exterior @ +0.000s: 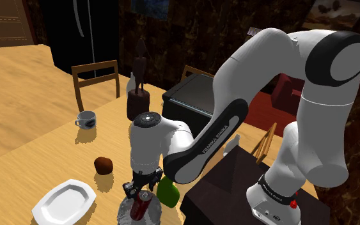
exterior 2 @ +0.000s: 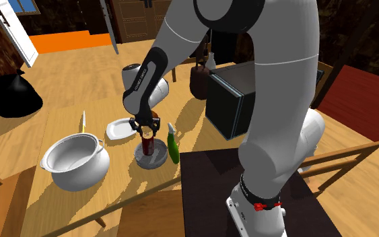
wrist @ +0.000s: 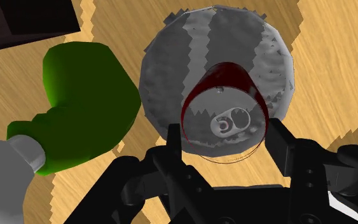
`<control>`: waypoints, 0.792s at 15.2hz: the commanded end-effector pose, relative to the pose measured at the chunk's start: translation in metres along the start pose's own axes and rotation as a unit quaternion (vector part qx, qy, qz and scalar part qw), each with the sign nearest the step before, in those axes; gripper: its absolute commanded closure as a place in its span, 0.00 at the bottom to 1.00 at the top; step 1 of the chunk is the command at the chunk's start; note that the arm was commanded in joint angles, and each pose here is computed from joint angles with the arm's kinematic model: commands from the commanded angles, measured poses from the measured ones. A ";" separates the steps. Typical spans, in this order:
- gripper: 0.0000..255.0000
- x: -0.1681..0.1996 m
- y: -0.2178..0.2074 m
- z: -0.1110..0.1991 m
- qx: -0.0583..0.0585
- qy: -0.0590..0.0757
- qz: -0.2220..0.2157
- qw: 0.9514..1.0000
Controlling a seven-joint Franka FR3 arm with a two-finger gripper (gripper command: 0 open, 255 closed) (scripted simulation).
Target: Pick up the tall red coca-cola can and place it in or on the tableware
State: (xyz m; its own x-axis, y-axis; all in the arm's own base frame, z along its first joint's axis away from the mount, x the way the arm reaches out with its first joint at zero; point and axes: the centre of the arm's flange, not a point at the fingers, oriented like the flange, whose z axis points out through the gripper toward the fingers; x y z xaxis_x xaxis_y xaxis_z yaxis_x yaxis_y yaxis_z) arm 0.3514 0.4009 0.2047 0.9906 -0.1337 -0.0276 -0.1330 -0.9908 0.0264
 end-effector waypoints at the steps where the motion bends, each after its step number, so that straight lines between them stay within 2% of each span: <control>1: 1.00 0.000 0.000 0.000 0.000 0.000 0.000 1.000; 2: 1.00 0.000 0.000 0.000 0.000 0.000 0.000 1.000; 3: 0.00 0.000 0.000 0.000 0.000 0.000 0.000 1.000; 8: 0.00 0.000 0.000 0.000 0.000 0.000 0.000 1.000; 12: 0.00 0.000 0.000 -0.050 0.000 0.000 0.000 1.000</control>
State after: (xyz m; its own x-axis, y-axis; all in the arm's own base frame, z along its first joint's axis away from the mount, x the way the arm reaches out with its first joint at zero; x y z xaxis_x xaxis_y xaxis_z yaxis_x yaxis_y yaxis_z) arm 0.3513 0.4025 0.2435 0.9907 -0.1336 -0.0263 -0.1329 -0.9908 0.0254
